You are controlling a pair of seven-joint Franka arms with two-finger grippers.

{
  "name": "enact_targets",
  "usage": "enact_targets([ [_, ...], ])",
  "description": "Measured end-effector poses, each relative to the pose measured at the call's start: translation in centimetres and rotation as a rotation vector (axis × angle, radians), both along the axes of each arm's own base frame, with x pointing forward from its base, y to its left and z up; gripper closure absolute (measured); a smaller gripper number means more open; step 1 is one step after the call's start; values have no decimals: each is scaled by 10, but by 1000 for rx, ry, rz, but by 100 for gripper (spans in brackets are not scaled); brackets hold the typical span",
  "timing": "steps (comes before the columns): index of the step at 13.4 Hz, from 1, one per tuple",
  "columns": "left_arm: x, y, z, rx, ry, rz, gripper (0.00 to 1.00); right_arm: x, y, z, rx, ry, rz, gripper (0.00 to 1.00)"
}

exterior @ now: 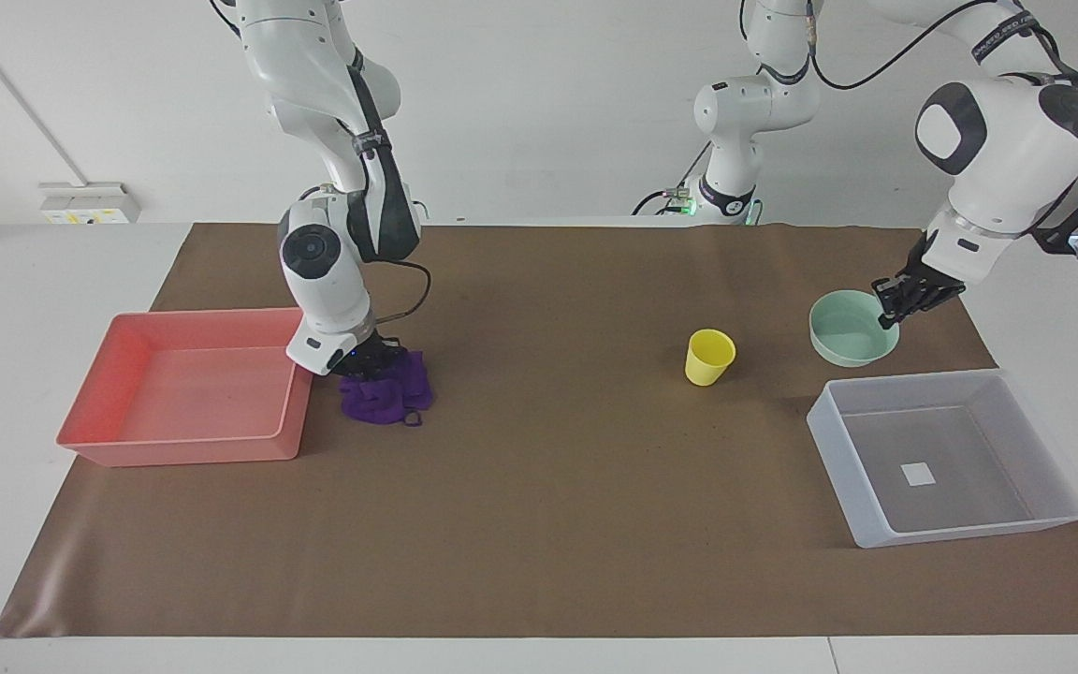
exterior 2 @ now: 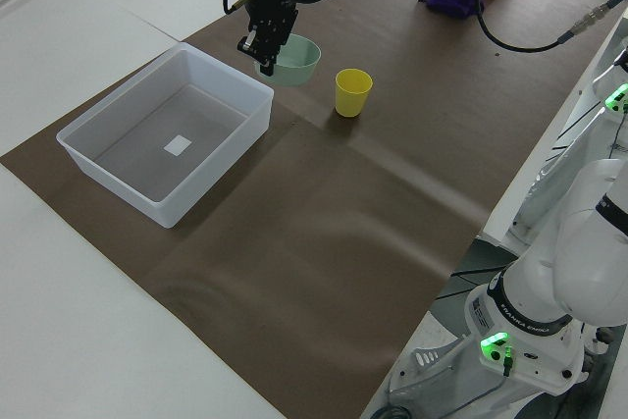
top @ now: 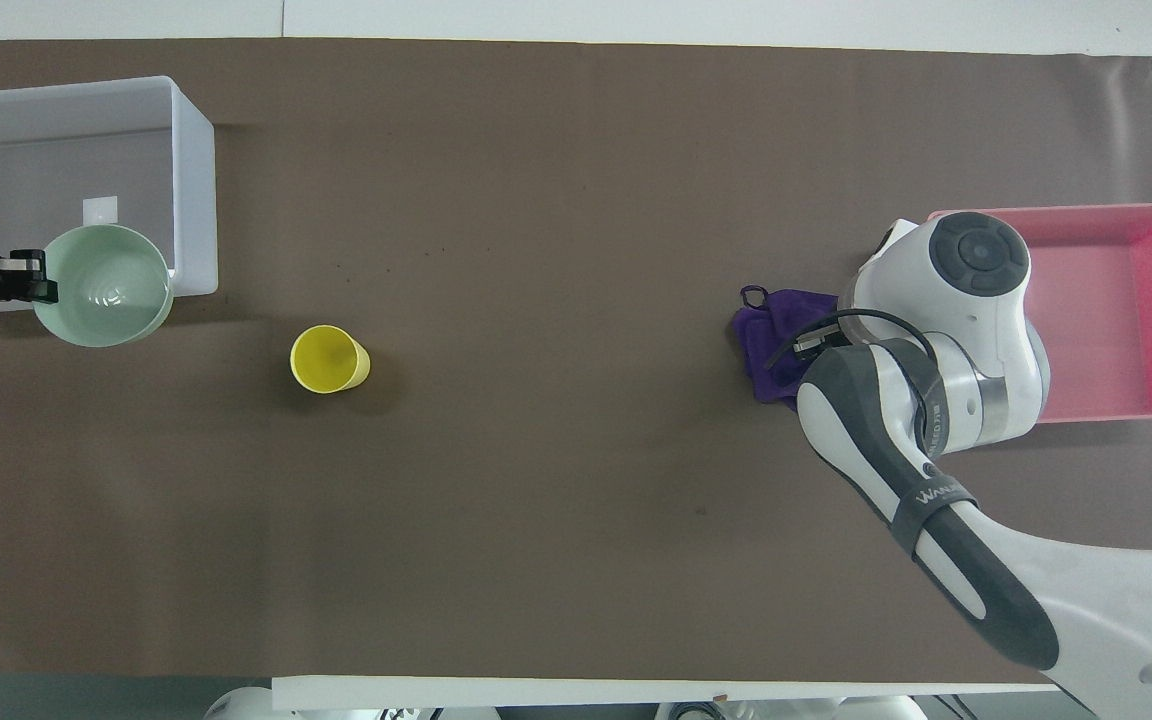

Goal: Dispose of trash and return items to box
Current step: 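Lift the green bowl into the white bin while the right gripper grasps the cloth, then release the bowl in the white bin while the right gripper lifts the cloth, then drop the purple cloth into the pink bin while the left gripper grasps the cup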

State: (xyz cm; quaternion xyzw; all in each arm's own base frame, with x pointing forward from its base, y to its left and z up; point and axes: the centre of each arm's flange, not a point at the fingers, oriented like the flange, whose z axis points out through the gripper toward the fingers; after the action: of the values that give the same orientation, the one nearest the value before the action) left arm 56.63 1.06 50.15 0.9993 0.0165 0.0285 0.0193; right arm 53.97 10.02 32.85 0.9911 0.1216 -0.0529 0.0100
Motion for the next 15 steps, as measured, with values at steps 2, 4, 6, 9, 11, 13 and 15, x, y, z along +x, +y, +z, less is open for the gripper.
enact_targets([
  [2, 39, 31, -34, -10, -23, 53, 96, 13, 4, 37, -1, 9, 2, 96],
  [4, 85, 58, -68, -19, -30, 88, 97, 22, 6, 85, -1, 20, 3, 96],
  [6, 119, 72, -102, -22, -57, 106, 97, 25, 5, 142, -2, 27, -1, 96],
  [9, 135, 70, -150, -17, -142, 104, 94, 14, -24, 230, -29, -13, -34, 96],
  [11, 135, 67, -143, -19, -144, 99, 72, 4, -66, 263, -74, -58, -83, 96],
  [13, 128, 56, -79, -25, -114, 75, 48, 3, -110, 265, -80, -56, -98, 96],
  [15, 93, 13, -8, -29, -32, 22, 22, 2, -160, 249, -76, -53, -102, 96],
])
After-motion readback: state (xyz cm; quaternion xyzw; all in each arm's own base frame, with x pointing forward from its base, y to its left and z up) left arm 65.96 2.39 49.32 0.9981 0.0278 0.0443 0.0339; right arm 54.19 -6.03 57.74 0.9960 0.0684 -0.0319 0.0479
